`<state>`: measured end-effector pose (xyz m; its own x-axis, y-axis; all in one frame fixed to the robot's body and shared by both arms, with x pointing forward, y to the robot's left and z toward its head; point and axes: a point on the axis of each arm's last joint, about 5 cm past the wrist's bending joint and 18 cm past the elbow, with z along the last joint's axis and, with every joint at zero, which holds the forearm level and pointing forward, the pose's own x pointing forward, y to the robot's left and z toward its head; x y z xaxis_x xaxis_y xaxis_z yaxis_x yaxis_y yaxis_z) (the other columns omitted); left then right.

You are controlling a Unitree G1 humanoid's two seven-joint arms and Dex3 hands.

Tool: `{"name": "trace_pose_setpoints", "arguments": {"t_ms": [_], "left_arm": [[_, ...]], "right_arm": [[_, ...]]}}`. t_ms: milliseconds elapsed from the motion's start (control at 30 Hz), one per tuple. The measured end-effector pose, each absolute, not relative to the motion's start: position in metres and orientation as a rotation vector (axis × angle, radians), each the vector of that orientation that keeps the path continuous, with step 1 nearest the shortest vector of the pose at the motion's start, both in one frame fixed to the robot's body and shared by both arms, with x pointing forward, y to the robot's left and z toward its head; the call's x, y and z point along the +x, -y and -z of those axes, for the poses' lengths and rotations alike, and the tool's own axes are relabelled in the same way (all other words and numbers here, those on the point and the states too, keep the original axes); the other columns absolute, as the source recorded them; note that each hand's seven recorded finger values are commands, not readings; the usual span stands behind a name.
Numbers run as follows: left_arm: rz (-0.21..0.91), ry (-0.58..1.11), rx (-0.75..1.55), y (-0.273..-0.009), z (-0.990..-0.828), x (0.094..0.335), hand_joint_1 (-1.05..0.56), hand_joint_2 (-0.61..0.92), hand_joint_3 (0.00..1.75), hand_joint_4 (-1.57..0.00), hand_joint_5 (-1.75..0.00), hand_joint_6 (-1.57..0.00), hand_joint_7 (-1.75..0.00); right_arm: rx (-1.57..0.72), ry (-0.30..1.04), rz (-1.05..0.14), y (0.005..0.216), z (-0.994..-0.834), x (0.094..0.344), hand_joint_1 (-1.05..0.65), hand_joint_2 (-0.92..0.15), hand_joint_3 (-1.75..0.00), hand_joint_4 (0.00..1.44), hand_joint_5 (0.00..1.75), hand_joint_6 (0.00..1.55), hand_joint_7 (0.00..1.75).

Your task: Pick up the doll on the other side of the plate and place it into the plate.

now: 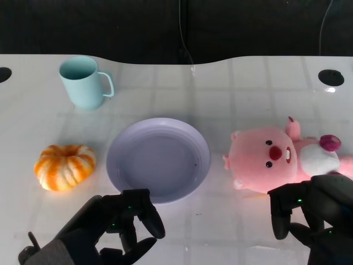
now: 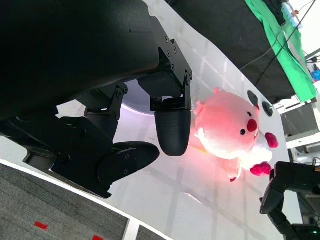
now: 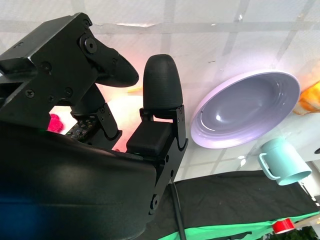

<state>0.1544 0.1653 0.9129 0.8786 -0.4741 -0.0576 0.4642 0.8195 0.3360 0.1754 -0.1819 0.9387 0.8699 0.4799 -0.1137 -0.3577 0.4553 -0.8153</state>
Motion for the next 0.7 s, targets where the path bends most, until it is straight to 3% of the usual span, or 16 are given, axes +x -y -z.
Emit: {"name": "trace_pose_setpoints", "arguments": {"t_ms": [433, 567, 700], "left_arm": [[0.499, 0.028, 0.348, -0.1651, -0.9128, 0.1545, -0.19, 0.66, 0.86, -0.70, -1.75, -0.65, -1.40], [0.499, 0.027, 0.348, -0.1651, -0.9128, 0.1545, -0.18, 0.65, 0.85, -0.69, -1.75, -0.65, -1.39], [0.498, 0.027, 0.348, -0.1652, -0.9127, 0.1545, -0.17, 0.65, 0.85, -0.70, -1.75, -0.66, -1.39]], "right_arm": [[-0.969, 0.138, -0.519, 0.1817, -0.9385, 0.1758, -0.07, -0.34, -1.25, 0.88, 1.69, 0.88, 1.33], [-0.948, 0.152, -0.490, 0.1804, -0.9383, 0.1759, -0.01, -0.31, -1.25, 0.93, 1.59, 0.92, 1.14], [-0.879, 0.184, -0.432, 0.1789, -0.9381, 0.1759, 0.00, -0.37, -1.06, 0.92, 1.33, 0.92, 0.82]]}}
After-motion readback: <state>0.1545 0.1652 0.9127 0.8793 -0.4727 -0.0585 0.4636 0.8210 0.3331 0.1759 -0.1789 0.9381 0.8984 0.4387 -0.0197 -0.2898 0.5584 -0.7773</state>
